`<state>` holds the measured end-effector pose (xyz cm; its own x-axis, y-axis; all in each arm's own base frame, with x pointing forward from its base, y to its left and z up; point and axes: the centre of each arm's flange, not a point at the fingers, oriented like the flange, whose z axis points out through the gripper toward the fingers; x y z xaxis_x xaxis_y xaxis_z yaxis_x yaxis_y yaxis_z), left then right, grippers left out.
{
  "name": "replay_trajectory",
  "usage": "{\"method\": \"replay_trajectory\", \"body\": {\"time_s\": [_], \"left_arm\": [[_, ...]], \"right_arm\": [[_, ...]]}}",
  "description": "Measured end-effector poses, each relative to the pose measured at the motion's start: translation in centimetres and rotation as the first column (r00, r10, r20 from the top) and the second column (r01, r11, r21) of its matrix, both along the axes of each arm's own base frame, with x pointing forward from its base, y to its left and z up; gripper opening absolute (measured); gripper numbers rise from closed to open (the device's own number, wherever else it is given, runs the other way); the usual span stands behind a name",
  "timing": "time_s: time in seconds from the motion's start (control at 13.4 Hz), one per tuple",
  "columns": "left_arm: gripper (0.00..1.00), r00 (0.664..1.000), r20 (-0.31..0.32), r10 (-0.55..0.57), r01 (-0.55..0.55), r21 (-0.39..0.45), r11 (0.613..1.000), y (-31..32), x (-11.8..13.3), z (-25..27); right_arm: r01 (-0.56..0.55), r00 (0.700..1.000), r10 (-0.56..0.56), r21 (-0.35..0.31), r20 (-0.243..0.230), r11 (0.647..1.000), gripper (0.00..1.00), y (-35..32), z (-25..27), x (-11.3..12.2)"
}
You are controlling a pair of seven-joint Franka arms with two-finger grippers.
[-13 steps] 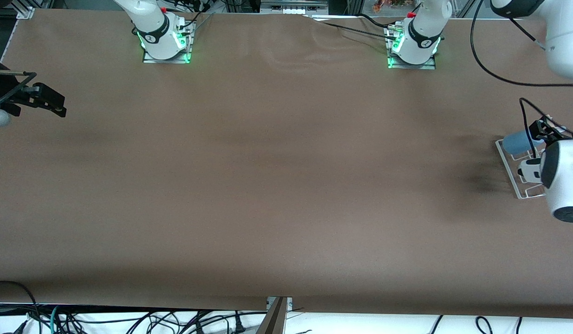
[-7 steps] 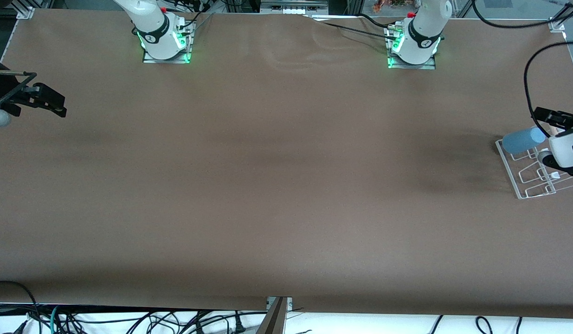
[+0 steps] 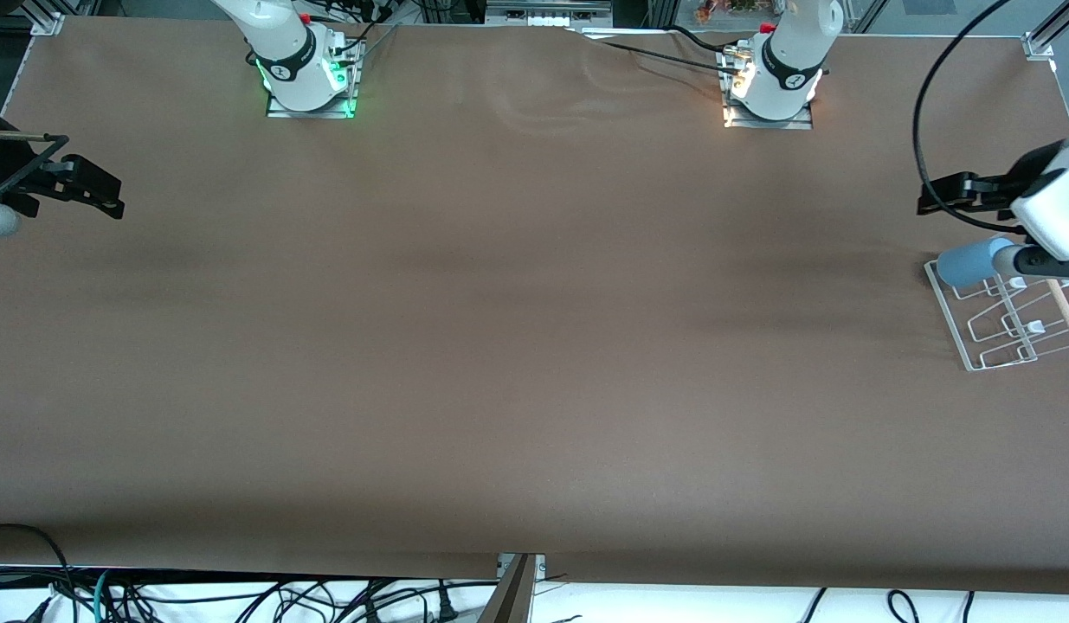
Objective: Transfer cup to left arm and place on rack
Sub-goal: 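Release the cup and raise the left gripper from the rack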
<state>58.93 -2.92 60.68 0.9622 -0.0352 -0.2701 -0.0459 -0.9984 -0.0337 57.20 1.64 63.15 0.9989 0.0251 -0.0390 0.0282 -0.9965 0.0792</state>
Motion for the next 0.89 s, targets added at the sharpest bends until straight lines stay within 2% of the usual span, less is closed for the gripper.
{"method": "replay_trajectory", "body": {"time_s": [0.15,0.37,0.74,0.89], "left_arm": [[1.0,0.998,0.06,0.011,-0.011,0.0,1.0,-1.3,-1.9,-2.2],[1.0,0.993,0.092,0.072,-0.073,0.008,0.997,-0.3,-4.3,-4.9],[1.0,0.977,0.159,0.145,-0.147,0.002,0.989,2.2,-3.7,-2.5],[1.0,0.972,0.164,0.167,-0.169,-0.004,0.986,4.0,-3.6,-2.1]], "right_arm": [[0.0,1.0,0.0,0.0,0.0,1.0,1.0,0.0,0.0,0.0],[0.0,1.0,0.0,0.0,0.0,1.0,1.0,0.0,0.0,0.0],[0.0,1.0,0.0,0.0,0.0,1.0,1.0,0.0,0.0,0.0],[0.0,1.0,0.0,0.0,0.0,1.0,1.0,0.0,0.0,0.0]]}}
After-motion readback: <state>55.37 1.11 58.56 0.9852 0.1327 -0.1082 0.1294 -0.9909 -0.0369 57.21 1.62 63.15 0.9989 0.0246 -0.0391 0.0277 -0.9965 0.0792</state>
